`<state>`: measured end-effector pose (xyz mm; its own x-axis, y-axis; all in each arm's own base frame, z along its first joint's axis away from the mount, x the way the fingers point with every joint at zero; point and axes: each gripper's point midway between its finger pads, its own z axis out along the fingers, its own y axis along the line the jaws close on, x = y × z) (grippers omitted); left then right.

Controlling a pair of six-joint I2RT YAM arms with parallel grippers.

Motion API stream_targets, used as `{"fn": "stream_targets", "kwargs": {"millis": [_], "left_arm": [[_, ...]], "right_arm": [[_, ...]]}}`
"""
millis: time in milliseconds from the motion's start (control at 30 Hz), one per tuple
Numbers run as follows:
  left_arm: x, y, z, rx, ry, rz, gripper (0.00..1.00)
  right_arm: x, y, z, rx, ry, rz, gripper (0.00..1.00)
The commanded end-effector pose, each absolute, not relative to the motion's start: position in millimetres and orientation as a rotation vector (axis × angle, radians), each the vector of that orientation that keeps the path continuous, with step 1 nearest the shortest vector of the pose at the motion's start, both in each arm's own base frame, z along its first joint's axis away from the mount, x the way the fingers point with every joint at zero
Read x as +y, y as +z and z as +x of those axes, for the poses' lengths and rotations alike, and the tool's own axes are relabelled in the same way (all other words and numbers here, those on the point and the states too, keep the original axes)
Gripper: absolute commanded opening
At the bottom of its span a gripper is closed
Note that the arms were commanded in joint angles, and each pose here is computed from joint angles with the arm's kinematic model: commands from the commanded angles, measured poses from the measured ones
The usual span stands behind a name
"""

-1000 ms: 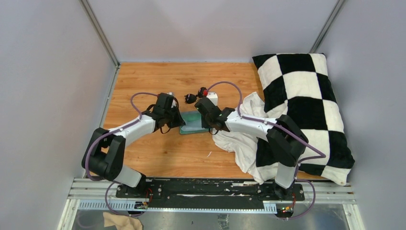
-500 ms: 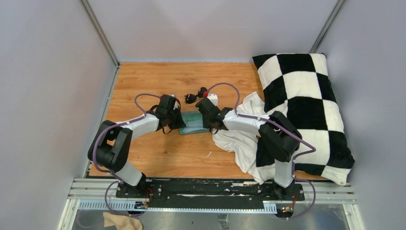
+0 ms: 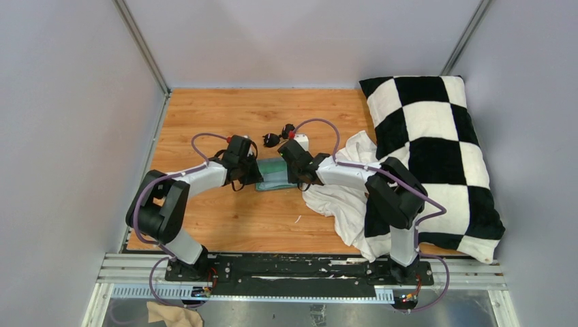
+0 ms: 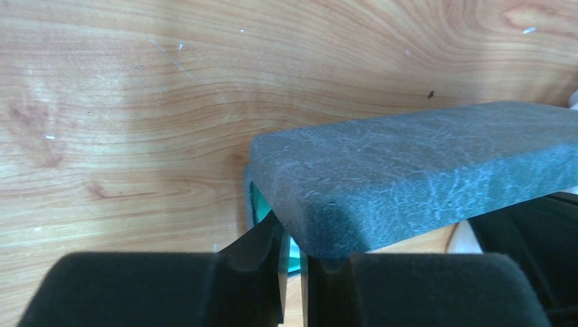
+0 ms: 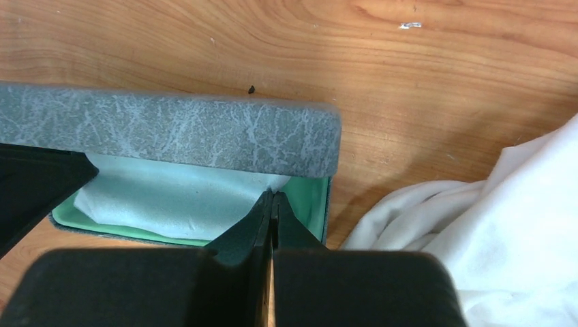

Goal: Organize the sunglasses
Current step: Place the glasses cleaning cloth in the sunglasses case.

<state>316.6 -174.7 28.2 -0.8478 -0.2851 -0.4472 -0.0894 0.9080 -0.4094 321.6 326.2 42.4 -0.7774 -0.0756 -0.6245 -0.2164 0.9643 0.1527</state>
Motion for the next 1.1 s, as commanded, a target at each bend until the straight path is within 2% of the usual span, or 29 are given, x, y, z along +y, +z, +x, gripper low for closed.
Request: {"fn": "stream_targets", "kwargs": {"millis": [0,100,500,533,600,667,767,867,967,1067], "left_arm": [[-167,23,313,2.586,-0.421,-0.255,0.23],[-168,30,311,2.579,-0.412,-0.244,0.31],[-175,60,301,2.540,-0.441,-0.202,0.31],[-175,61,300,2.538,-0.444,-0.200,0.32],[-175,64,299,2.531,-0.447,-0.198,0.32],[-175,67,298,2.526,-0.452,-0.195,0.32],[-178,70,296,2.518,-0.468,-0.188,0.31],[-184,68,296,2.517,-0.500,-0.183,0.28],[-189,62,298,2.509,-0.512,-0.191,0.21],[-197,61,303,2.463,-0.558,-0.205,0.14]], "right_arm": [[320,33,325,2.477,0.254,-0.208,0.00],[320,33,324,2.477,0.257,-0.211,0.00],[316,36,322,2.469,0.259,-0.215,0.00],[316,37,322,2.469,0.262,-0.213,0.04],[316,40,321,2.464,0.271,-0.210,0.21],[316,49,320,2.451,0.288,-0.211,0.32],[315,67,319,2.418,0.316,-0.202,0.39],[312,82,319,2.386,0.335,-0.185,0.40],[309,91,317,2.368,0.345,-0.171,0.39],[305,92,314,2.367,0.348,-0.166,0.30]]}}
